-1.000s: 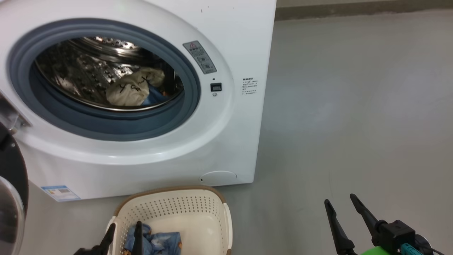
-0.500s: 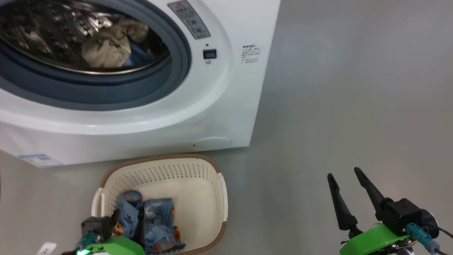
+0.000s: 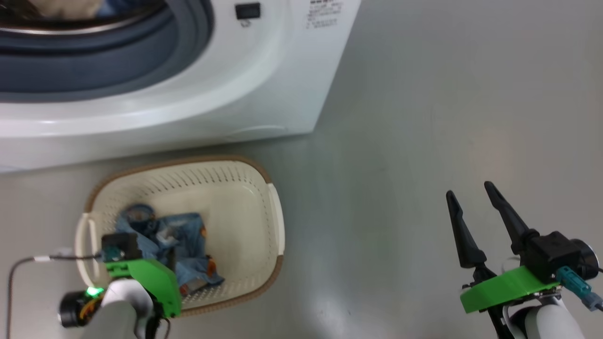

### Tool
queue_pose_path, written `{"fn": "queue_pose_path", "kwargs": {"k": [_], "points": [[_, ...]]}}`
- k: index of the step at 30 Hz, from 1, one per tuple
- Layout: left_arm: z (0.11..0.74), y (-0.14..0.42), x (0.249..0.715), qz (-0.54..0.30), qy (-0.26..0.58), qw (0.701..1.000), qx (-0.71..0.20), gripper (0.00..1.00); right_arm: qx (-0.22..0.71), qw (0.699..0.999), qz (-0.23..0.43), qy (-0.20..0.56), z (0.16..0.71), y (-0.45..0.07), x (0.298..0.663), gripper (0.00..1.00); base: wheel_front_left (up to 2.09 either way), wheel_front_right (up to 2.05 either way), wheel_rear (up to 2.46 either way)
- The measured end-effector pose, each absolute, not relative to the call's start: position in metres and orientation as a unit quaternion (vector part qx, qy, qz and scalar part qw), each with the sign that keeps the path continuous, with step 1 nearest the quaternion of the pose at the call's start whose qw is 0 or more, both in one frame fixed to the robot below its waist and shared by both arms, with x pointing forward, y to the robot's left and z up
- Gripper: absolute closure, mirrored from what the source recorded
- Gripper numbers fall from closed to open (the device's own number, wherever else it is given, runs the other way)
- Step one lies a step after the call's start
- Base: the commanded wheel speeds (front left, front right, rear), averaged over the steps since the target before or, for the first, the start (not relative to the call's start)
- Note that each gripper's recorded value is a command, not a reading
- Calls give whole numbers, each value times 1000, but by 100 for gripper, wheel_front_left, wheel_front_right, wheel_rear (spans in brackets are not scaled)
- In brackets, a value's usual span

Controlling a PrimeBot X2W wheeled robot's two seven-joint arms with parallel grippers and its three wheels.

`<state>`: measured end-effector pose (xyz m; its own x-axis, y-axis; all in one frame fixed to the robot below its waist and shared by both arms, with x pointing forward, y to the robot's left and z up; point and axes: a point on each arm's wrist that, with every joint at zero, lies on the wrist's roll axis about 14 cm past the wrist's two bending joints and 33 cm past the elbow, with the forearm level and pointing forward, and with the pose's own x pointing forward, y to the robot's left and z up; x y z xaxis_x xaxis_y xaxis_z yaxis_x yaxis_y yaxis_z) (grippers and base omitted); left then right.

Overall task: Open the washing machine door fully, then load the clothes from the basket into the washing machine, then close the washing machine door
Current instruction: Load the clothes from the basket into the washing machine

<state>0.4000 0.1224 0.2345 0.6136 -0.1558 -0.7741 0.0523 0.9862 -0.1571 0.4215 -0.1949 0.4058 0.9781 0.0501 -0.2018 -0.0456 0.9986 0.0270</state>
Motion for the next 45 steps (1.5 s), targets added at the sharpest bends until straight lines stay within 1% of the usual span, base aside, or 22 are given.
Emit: {"fn": "queue_pose_path", "kwargs": {"k": [6, 14, 20, 26, 27, 28, 31, 37, 45], "points": [[197, 134, 408, -48, 491, 869, -27, 0, 9, 992, 13, 127, 382, -203, 426, 0, 0, 0, 0], [149, 151, 421, -18, 542, 840, -12, 0, -1, 987, -9, 162, 350, -219, 424, 0, 0, 0, 0], [119, 143, 422, -29, 580, 814, 4, 0, -7, 982, -29, 187, 331, -232, 418, 0, 0, 0, 0], [93, 135, 420, -44, 618, 785, 30, 0, -12, 976, -34, 213, 312, -236, 414, 0, 0, 0, 0], [93, 135, 420, -44, 618, 785, 30, 0, -12, 976, -34, 213, 312, -236, 414, 0, 0, 0, 0], [85, 134, 416, -48, 630, 774, 37, 0, -12, 975, -35, 221, 306, -237, 412, 0, 0, 0, 0], [75, 133, 409, -54, 647, 759, 53, 0, -13, 974, -36, 223, 302, -238, 415, 0, 0, 0, 0], [62, 135, 401, -72, 659, 743, 89, 0, -15, 971, -37, 234, 294, -239, 413, 0, 0, 0, 0], [55, 136, 397, -76, 674, 727, 109, 0, -15, 971, -35, 237, 288, -238, 414, 0, 0, 0, 0]]}}
